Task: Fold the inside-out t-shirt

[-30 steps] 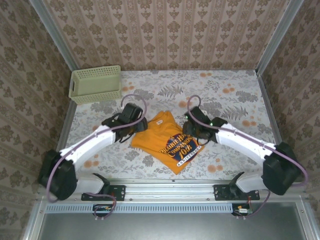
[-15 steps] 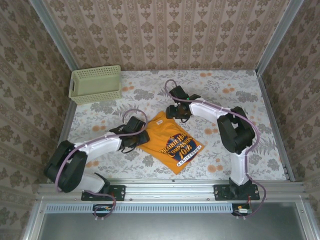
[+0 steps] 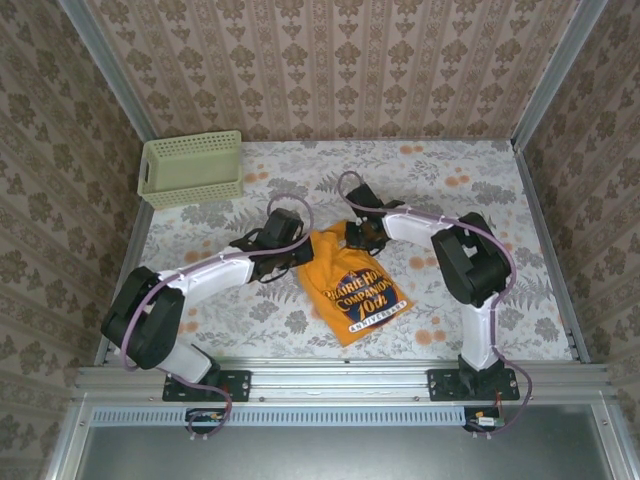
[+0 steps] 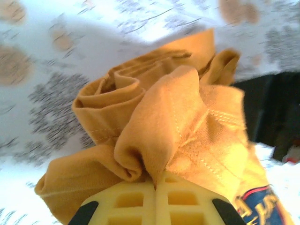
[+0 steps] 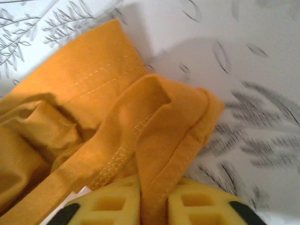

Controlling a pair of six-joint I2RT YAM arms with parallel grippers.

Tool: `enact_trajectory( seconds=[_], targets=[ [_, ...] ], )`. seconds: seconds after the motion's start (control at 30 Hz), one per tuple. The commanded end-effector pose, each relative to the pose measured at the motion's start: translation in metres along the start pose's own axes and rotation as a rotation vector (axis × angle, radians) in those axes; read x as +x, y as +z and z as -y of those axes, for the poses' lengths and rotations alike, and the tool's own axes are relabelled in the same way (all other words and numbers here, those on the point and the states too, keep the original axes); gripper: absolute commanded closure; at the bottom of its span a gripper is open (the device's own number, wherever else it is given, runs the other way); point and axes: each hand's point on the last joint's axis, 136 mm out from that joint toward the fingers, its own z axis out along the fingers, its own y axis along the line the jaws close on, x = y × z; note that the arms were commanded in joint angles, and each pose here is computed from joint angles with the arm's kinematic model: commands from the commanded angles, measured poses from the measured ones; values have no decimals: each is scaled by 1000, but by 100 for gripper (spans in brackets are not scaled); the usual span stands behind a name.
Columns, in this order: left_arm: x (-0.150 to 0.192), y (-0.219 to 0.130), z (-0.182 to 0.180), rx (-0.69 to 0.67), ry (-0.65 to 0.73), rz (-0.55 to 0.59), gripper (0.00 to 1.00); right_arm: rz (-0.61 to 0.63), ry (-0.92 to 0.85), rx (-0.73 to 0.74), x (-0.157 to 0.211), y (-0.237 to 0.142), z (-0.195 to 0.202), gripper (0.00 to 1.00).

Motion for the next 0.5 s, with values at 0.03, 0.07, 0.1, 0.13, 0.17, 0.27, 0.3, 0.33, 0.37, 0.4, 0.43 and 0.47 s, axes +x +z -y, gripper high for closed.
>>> enact_trajectory(
  seconds=[0.03,0.07,0.1,0.13,0.17,0.27,0.3,0.33,0.37,0.4,0.43,0.47],
  targets=[
    [-22,-11,53,203,110,57,100,63,92,39,8,-30,22,89],
    [-25,-14,61,249,116,76,100,86,95,49,7,-37,26,91],
    [-25,-16,65,283,116,85,100,107,101,59,5,-45,29,92],
    [-27,-19,69,321,119,105,100,130,108,66,4,-53,32,92],
    [-28,-21,71,341,125,115,100,156,111,68,1,-61,33,92],
    [-25,-16,62,318,125,96,99,186,120,84,1,-75,39,89],
    [-25,-12,52,288,105,85,99,187,122,88,2,-76,40,87],
    [-25,-7,38,257,74,74,97,184,121,86,3,-76,40,84],
    [-25,-1,23,223,36,62,91,176,120,90,4,-74,41,81],
    [-23,4,10,196,5,49,86,164,119,95,7,-71,43,77],
    [-22,11,-3,173,-22,30,84,156,117,100,8,-68,44,74],
    [-20,16,-12,159,-38,13,79,147,117,104,9,-65,45,70]
  ],
)
